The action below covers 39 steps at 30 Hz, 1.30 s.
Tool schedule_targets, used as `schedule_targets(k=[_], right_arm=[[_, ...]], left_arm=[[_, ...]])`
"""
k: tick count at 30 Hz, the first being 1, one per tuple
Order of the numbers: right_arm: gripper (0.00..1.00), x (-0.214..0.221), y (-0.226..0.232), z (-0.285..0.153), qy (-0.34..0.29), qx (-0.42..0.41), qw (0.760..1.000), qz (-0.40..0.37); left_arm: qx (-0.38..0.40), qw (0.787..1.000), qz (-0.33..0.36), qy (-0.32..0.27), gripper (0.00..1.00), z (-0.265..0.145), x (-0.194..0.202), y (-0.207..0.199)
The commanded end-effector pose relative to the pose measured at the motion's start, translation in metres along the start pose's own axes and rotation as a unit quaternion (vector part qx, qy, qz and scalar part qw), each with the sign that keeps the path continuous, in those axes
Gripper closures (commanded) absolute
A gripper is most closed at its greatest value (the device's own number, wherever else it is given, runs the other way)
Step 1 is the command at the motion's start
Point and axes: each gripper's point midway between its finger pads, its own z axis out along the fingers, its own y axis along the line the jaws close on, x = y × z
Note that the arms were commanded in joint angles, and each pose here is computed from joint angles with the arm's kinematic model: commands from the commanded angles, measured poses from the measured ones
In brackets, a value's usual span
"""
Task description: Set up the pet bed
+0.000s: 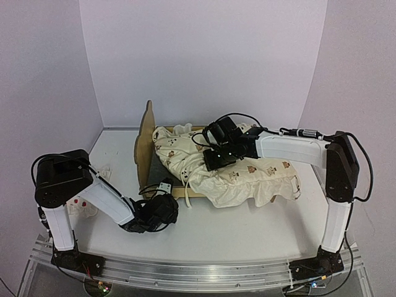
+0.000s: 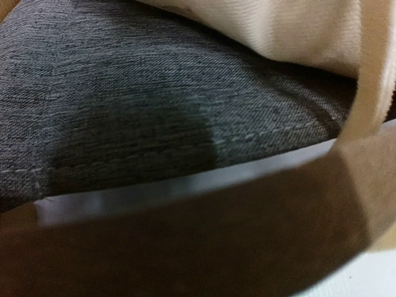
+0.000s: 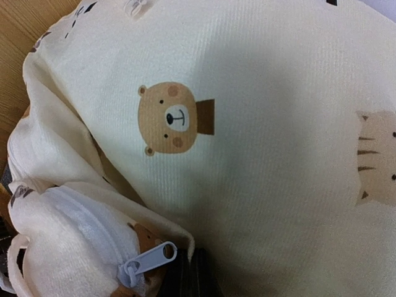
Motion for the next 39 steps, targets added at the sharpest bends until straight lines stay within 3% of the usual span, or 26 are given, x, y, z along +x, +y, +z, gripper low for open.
schedule_targets(k=[1,3,9,23,39], right_arm=[[1.00,0.023,-0.004,-0.001,0.044,-0.001,0.999,0.003],[1.00,0.022,-0.003,-0.002,0.042,-0.002,0.999,0.003],[1.00,0.020,0.003,0.001,0.044,-0.014,0.999,0.003],[1.00,0.017,0.028,0.011,0.048,-0.045,0.998,0.002],[1.00,0.019,0.107,0.037,0.049,-0.093,0.993,-0.053]], left_arm=[[0.021,0.999,0.040,0.012,0.95,0.004,0.015,-0.003],[0.024,0.999,0.041,0.015,1.00,-0.002,0.013,-0.004],[0.009,0.997,0.050,0.058,1.00,-0.034,0.020,0.003],[-0.003,0.992,-0.001,0.129,1.00,-0.103,0.024,0.021],[-0.129,0.977,-0.082,0.150,1.00,-0.154,0.009,0.085]])
